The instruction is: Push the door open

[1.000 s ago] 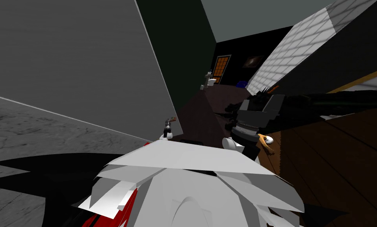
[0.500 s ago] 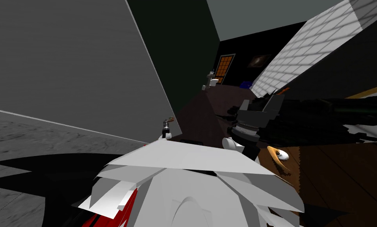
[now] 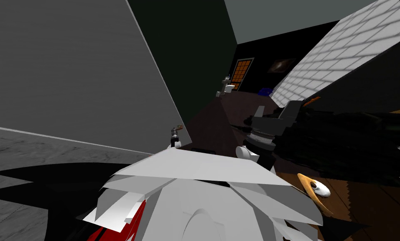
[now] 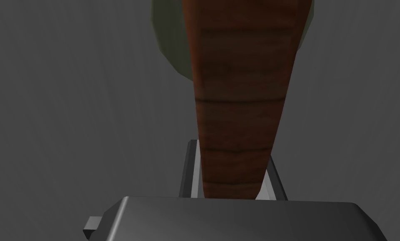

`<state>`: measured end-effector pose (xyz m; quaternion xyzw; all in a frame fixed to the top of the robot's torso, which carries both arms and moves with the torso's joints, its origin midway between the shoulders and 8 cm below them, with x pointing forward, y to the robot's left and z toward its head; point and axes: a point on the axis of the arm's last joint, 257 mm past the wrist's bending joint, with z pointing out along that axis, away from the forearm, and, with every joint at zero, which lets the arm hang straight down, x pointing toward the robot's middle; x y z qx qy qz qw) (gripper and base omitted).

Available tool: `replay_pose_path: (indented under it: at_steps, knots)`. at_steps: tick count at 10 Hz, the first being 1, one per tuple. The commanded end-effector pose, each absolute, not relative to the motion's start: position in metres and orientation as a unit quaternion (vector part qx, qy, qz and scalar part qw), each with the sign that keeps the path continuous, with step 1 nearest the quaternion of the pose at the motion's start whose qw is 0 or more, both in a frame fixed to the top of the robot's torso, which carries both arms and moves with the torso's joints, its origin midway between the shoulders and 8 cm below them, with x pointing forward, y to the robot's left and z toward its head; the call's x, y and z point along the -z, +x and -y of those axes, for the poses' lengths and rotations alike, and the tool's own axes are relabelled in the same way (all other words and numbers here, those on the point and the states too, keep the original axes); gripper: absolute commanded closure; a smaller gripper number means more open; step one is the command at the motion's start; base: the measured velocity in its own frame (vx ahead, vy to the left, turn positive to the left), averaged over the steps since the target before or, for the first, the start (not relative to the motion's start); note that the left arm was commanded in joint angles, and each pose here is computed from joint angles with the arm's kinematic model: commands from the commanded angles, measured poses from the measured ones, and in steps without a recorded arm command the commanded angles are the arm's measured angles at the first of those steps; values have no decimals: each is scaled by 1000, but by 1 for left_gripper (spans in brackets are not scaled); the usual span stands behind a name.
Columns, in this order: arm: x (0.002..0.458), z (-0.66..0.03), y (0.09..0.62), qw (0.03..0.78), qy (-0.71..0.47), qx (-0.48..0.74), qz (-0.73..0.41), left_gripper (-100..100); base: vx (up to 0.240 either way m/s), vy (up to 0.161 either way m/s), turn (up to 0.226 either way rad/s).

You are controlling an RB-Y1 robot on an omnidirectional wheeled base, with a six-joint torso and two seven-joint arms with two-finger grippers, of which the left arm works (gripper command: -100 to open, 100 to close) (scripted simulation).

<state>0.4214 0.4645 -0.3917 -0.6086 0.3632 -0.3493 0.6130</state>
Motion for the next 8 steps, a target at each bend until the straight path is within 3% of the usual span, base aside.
replay_pose_path:
  at_steps: [1, 5, 8]
  knots:
    - [388, -467, 422, 617, -609, 349, -354, 100, 179, -35, 53]
    - [391, -473, 415, 619, -619, 342, -342, 100, 169, -30, 46]
    - [391, -499, 399, 630, -625, 322, -330, 100, 118, 16, 45]
